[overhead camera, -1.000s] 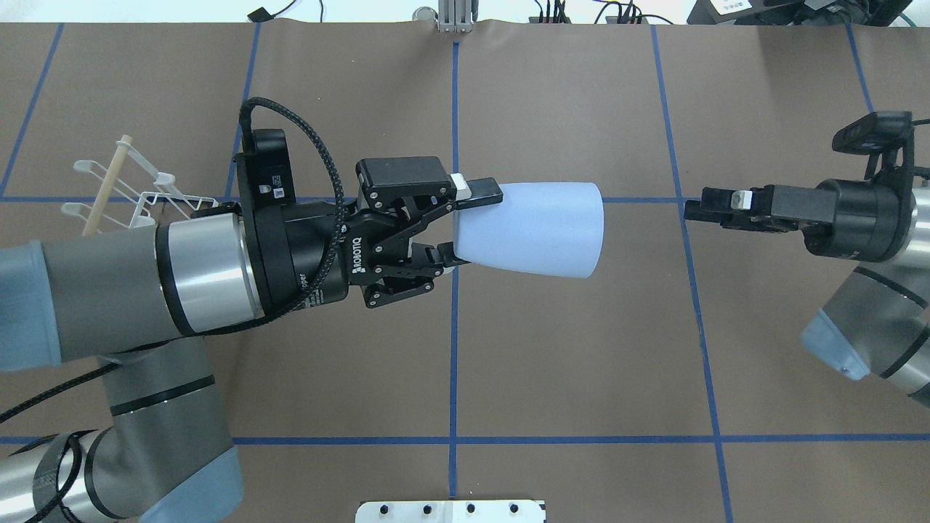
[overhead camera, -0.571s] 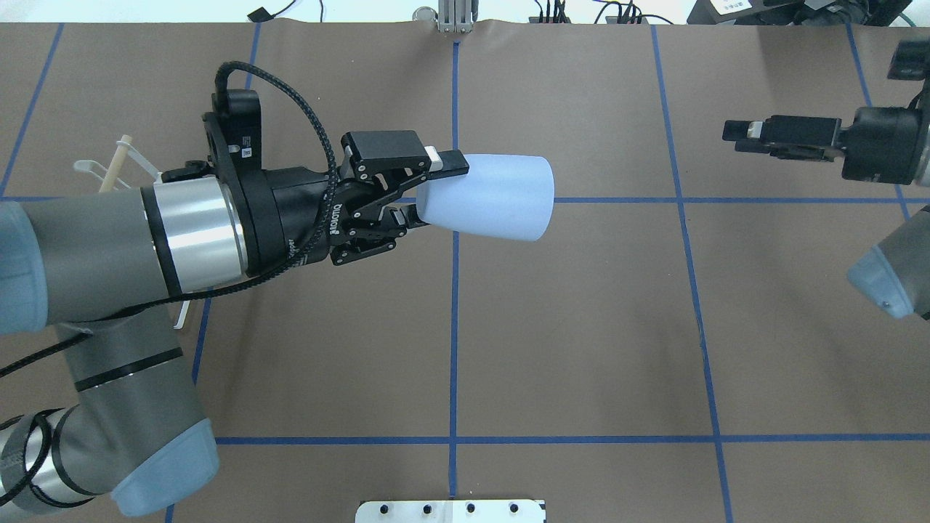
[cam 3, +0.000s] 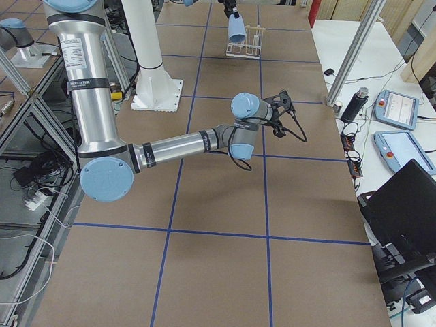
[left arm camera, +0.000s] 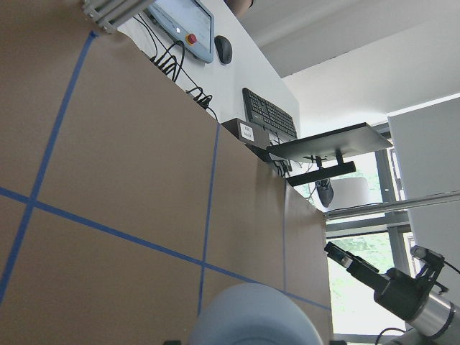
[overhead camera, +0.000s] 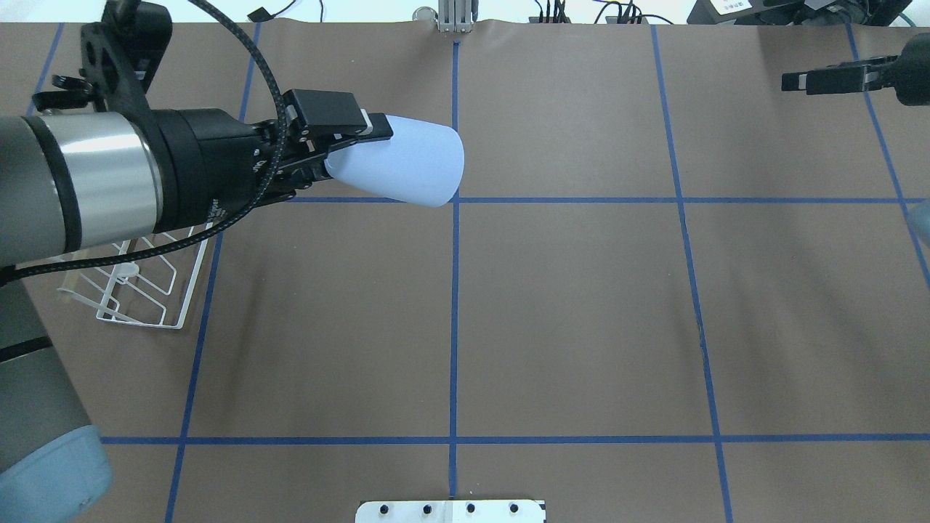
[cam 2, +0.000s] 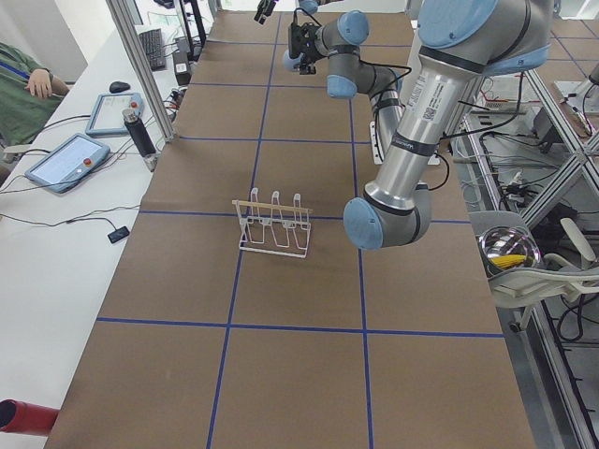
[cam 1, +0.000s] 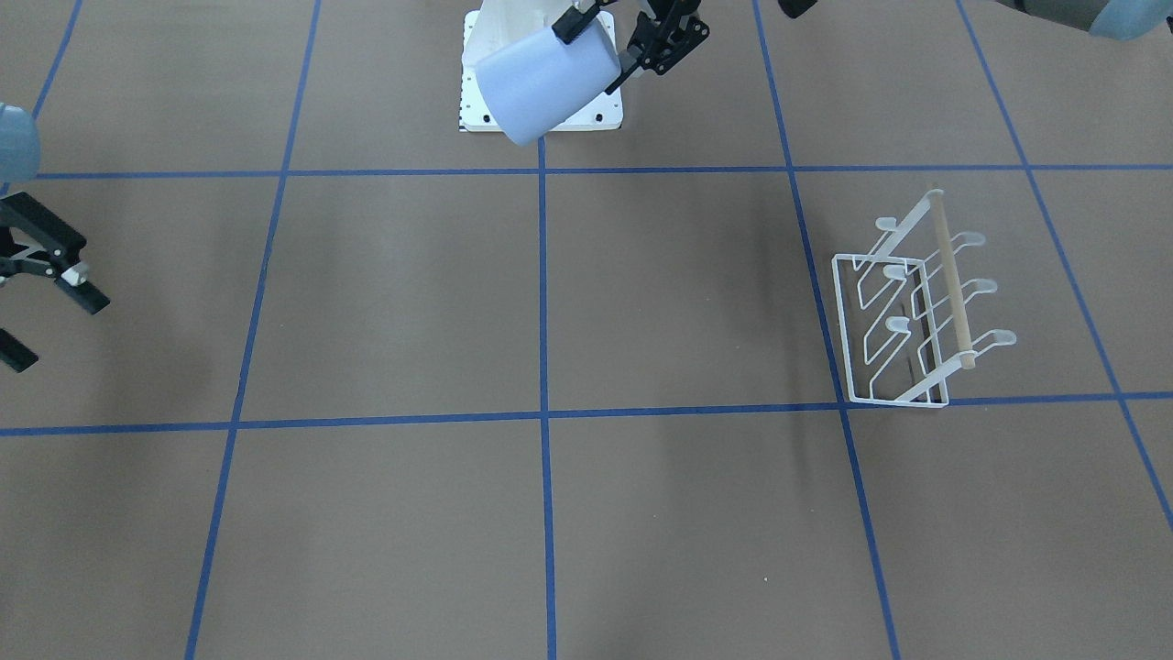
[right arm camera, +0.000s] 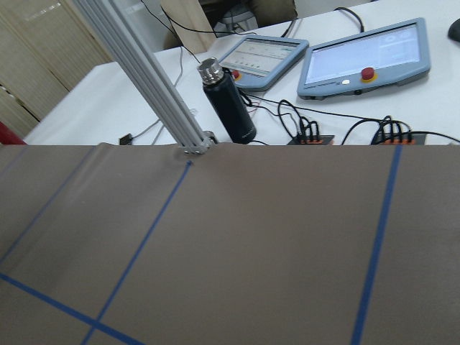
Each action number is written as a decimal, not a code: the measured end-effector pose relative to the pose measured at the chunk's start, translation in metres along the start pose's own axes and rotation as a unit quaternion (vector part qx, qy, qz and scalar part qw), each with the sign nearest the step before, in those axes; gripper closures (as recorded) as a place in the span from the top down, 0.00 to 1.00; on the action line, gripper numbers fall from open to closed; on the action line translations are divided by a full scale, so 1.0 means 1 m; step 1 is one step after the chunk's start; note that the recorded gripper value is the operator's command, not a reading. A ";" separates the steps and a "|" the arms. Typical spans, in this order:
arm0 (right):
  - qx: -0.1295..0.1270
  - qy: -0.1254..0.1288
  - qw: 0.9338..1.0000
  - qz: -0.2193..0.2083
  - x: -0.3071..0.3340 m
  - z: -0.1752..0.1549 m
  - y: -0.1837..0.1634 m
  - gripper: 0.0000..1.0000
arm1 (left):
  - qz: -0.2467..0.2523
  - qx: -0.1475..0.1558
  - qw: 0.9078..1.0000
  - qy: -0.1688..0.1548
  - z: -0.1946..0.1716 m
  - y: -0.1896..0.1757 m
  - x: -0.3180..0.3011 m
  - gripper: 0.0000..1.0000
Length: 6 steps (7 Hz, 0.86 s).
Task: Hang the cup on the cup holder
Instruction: 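Carry the cup with the left gripper toward the rack while the right gripper withdraws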
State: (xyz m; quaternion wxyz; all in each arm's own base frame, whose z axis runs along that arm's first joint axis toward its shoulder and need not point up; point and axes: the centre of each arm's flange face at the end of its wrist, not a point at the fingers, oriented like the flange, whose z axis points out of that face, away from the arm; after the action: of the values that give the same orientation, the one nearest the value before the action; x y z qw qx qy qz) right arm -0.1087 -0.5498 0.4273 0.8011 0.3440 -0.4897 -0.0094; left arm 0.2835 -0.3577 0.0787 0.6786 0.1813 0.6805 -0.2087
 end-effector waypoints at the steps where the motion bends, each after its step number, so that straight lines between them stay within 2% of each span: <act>1: -0.027 0.037 0.999 -0.012 0.021 -0.003 -0.004 1.00 | 0.028 0.011 0.999 -0.041 -0.006 -0.010 -0.005 0.00; 3: -0.077 0.086 0.993 -0.039 0.057 -0.004 0.004 1.00 | 0.077 0.026 0.991 -0.109 -0.009 -0.030 -0.019 0.00; 4: -0.105 0.105 0.988 -0.050 0.074 -0.005 0.010 1.00 | 0.109 0.029 0.982 -0.153 -0.010 -0.041 -0.029 0.00; 5: -0.136 0.119 0.982 -0.061 0.088 -0.005 0.019 1.00 | 0.144 0.028 0.969 -0.199 -0.014 -0.052 -0.039 0.00; 6: -0.168 0.128 0.976 -0.056 0.100 -0.005 0.028 1.00 | 0.170 0.025 0.957 -0.234 -0.018 -0.064 -0.049 0.00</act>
State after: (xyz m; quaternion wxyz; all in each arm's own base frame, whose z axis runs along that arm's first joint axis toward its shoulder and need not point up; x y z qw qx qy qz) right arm -0.0616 -0.5607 0.5197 0.9016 0.2301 -0.3546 -0.0922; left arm 0.2349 -0.4002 0.1295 0.8396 0.2575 0.4561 -0.1438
